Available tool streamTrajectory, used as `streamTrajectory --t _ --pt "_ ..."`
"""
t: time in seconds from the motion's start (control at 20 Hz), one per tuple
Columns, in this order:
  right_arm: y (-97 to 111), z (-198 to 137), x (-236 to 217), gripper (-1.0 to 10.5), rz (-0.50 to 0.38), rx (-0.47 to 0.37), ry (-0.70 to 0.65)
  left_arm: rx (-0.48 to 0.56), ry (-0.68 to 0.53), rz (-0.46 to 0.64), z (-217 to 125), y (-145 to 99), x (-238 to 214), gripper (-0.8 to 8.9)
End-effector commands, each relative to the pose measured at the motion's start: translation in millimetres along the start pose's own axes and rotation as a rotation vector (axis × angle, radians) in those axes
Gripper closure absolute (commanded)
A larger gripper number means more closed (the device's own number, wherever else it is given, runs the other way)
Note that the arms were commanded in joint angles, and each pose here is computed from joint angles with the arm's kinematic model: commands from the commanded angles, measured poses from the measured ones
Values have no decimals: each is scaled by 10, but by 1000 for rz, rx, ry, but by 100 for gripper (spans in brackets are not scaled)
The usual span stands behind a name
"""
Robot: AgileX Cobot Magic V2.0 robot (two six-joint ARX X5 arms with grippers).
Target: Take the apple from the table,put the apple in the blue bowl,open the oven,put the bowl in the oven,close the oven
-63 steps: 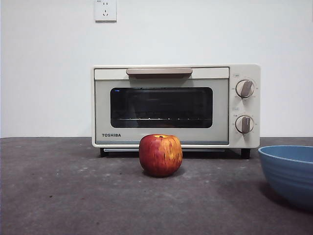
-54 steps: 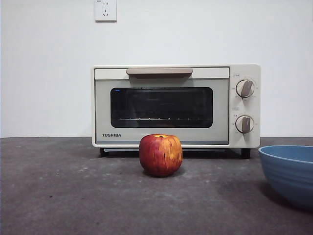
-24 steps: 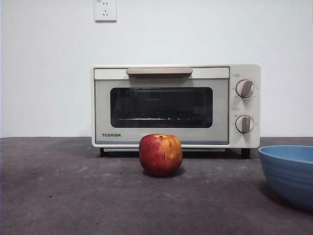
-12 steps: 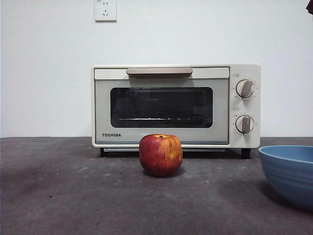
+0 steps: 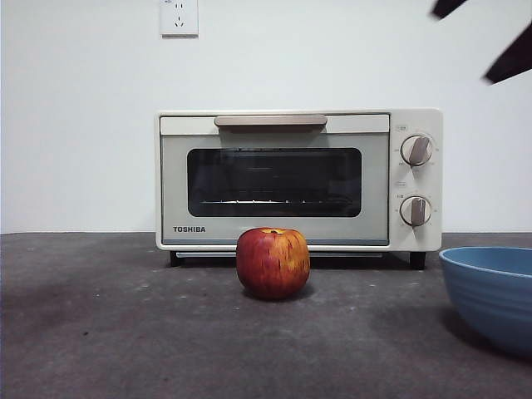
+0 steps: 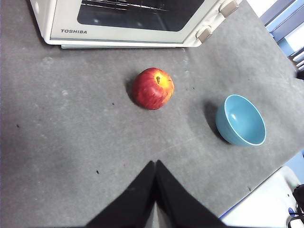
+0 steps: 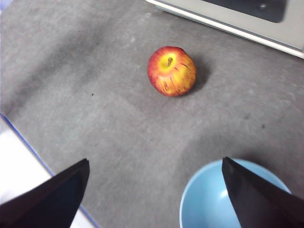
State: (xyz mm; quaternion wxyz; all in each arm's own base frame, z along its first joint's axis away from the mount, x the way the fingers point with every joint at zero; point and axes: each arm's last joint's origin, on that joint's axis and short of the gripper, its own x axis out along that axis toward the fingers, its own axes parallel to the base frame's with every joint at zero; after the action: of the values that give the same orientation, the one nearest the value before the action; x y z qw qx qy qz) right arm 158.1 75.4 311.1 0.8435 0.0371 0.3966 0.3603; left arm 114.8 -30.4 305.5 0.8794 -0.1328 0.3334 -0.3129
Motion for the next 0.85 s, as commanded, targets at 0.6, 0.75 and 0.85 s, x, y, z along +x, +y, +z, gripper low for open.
streamTrajectory --t 0.6,0.75,0.85 --pt "285 886 1385 501 -51 -124 171 28 -20 -7 53 -28 -25 806" --pt "291 881 1670 501 -57 -129 187 28 -20 -7 53 -28 -25 806" --pt "262 844 1837 501 -94 -131 203 28 -20 -7 53 -28 -25 806"
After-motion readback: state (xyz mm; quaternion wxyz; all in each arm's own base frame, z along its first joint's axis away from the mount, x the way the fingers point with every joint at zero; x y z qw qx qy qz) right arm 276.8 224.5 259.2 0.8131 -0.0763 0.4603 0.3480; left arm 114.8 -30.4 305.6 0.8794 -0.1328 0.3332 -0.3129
